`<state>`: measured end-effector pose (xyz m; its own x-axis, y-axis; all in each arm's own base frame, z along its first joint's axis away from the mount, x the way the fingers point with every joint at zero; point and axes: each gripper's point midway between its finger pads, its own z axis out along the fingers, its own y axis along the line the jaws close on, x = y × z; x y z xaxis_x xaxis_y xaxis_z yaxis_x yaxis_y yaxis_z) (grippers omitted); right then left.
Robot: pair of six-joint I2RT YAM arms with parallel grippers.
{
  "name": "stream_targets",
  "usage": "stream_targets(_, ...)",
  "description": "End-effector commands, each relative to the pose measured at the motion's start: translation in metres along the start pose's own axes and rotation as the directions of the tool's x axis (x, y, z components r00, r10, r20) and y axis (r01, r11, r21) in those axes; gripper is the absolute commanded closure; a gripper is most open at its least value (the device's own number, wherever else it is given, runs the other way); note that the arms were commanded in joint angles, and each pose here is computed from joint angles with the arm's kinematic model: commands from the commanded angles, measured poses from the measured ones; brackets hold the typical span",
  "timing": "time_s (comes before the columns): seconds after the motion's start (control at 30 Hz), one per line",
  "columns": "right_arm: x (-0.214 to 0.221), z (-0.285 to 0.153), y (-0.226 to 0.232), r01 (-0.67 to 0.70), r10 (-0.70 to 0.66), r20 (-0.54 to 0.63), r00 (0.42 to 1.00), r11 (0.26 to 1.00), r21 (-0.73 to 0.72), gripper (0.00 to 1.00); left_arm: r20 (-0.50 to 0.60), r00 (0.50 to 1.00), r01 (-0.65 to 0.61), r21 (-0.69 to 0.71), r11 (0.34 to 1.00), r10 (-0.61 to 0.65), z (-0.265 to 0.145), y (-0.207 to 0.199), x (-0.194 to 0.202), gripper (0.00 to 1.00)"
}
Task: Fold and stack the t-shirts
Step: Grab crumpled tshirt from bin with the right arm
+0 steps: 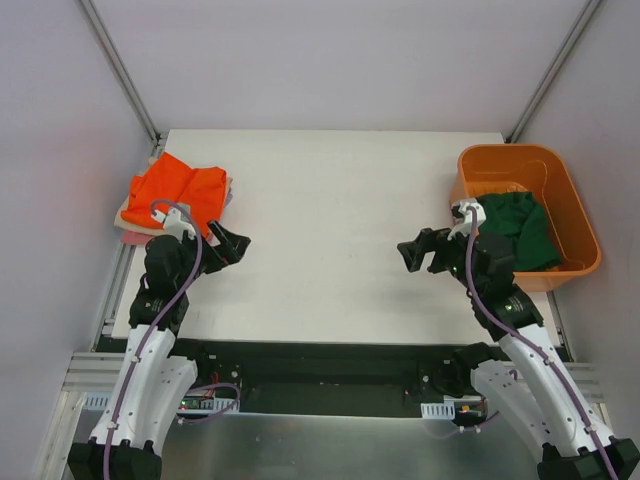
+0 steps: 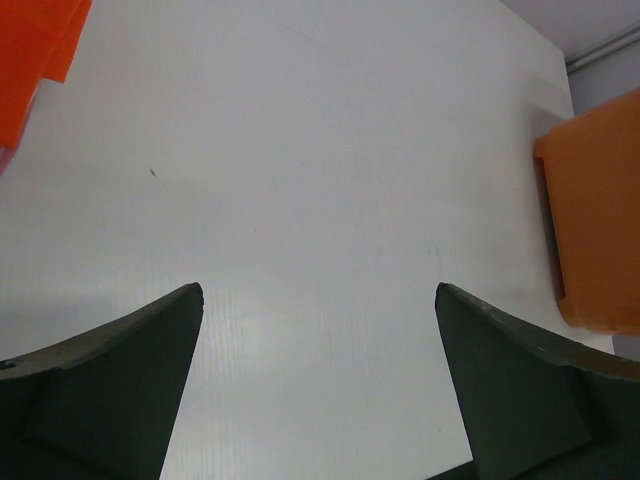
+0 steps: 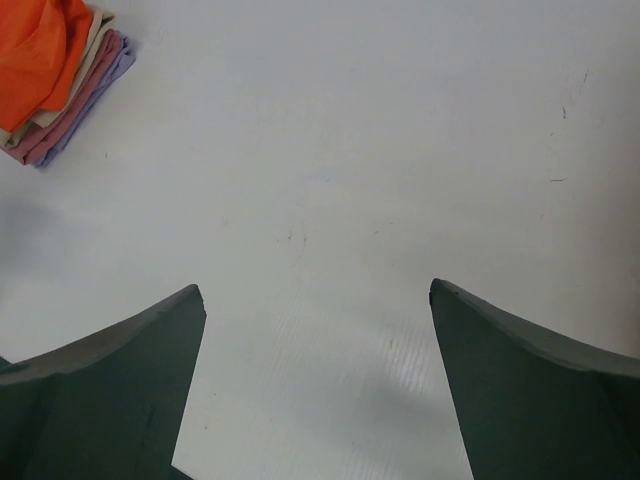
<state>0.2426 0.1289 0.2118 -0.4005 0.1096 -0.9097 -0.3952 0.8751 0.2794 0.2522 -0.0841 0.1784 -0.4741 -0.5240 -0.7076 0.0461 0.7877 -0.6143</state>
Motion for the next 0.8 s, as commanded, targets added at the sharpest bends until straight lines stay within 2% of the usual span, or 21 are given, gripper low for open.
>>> stream_targets(0.0,-0.015,0.0,-0.004,-0.021,0.018,0.084,0.996,0.999,0.027,0.04,0.013,1.0,0.005,0.039,0.999,-0.006,-0.004,-0.007,0.001,0.01)
stream_targets(0.23,-0.033,-0.004,-0.007,-0.068,0.059,0.151,0.987,0.996,0.06,0.04,0.022,1.0,0.01,0.034,0.999,-0.011,-0.002,-0.004,0.001,0.01)
stream_targets(0.27,-0.04,-0.006,-0.011,-0.088,0.073,0.168,0.983,0.992,0.087,0.04,0.017,1.0,0.008,0.038,0.999,-0.008,-0.002,-0.005,0.001,0.01)
stream_targets(0.37,-0.067,-0.019,-0.042,-0.176,0.123,0.189,0.974,0.939,0.296,0.04,0.003,1.0,-0.006,0.069,0.998,0.006,-0.001,-0.01,0.003,0.01)
stream_targets(0.43,-0.071,-0.019,-0.066,-0.218,0.184,0.119,0.976,0.878,0.427,0.04,0.005,1.0,-0.01,0.076,0.997,0.01,-0.001,-0.011,0.003,0.01)
stream_targets(0.53,-0.093,-0.026,-0.111,-0.349,0.322,0.151,0.934,0.743,0.571,0.04,0.004,0.999,-0.032,0.108,0.994,0.032,0.0,-0.013,0.007,0.01)
stream_targets(0.6,-0.106,-0.038,-0.155,-0.44,0.398,0.223,0.89,0.616,0.654,0.04,0.002,0.999,-0.043,0.128,0.991,0.043,0.0,-0.014,0.01,0.01)
stream_targets(0.67,-0.114,-0.041,-0.188,-0.474,0.431,0.256,0.865,0.535,0.699,0.04,0.004,0.999,-0.051,0.14,0.989,0.051,-0.001,-0.016,0.01,0.01)
stream_targets(0.77,-0.107,-0.039,-0.235,-0.451,0.459,0.239,0.856,0.436,0.779,0.04,0.019,0.998,-0.062,0.158,0.986,0.06,-0.003,-0.02,0.007,0.01)
